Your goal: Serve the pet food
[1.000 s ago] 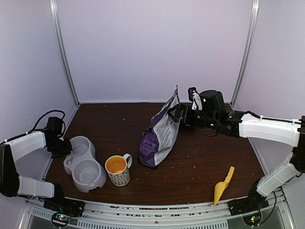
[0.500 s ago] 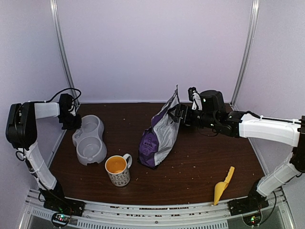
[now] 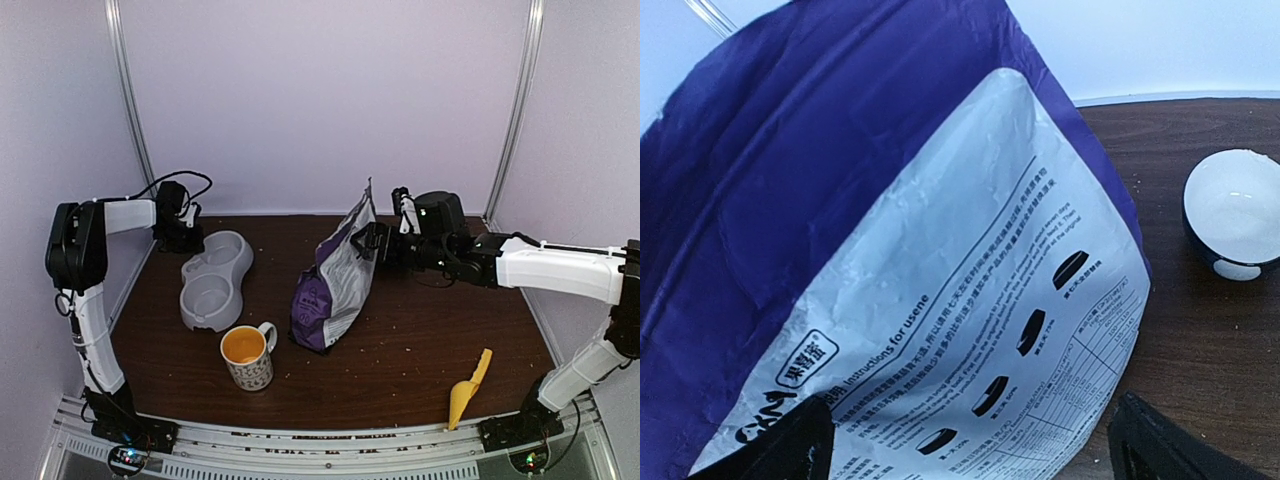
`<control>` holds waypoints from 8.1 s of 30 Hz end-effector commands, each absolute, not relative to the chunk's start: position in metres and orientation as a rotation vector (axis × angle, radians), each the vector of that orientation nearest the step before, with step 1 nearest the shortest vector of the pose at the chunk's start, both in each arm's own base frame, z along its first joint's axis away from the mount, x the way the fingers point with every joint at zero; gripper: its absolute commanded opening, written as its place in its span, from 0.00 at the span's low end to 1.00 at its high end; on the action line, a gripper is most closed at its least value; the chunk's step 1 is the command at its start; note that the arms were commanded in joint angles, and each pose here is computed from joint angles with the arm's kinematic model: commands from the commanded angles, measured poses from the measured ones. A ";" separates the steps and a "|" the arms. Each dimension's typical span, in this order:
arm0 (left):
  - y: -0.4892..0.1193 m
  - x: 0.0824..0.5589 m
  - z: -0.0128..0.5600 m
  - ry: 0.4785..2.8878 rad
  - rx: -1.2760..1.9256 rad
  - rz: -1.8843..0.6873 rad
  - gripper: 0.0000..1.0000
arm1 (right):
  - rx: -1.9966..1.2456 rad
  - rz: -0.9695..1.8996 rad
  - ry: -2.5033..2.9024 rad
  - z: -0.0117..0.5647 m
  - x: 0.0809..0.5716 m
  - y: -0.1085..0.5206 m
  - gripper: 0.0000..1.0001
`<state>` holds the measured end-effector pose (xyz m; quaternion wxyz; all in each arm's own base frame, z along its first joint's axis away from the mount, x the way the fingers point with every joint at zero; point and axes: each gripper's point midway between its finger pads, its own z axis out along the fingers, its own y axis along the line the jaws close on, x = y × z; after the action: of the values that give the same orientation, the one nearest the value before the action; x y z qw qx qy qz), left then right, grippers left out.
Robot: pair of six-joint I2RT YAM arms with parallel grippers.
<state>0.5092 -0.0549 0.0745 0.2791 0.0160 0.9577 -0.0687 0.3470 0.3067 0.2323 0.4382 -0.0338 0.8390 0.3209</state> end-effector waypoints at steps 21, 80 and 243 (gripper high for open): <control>0.029 0.457 0.231 2.211 -0.308 0.131 0.92 | -0.048 0.731 2.029 0.269 0.342 0.279 0.97; -0.121 0.333 0.390 1.743 0.427 -0.204 0.95 | -0.293 0.803 1.871 0.389 0.309 0.320 0.00; -0.381 0.252 0.342 1.758 0.481 -1.346 0.63 | -0.569 1.288 2.019 0.309 0.214 0.394 0.00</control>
<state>0.2525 -0.3754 0.3126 0.4067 0.1908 0.7344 -0.5088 0.2241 0.3988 0.3146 0.3432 -0.2156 0.7679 0.4962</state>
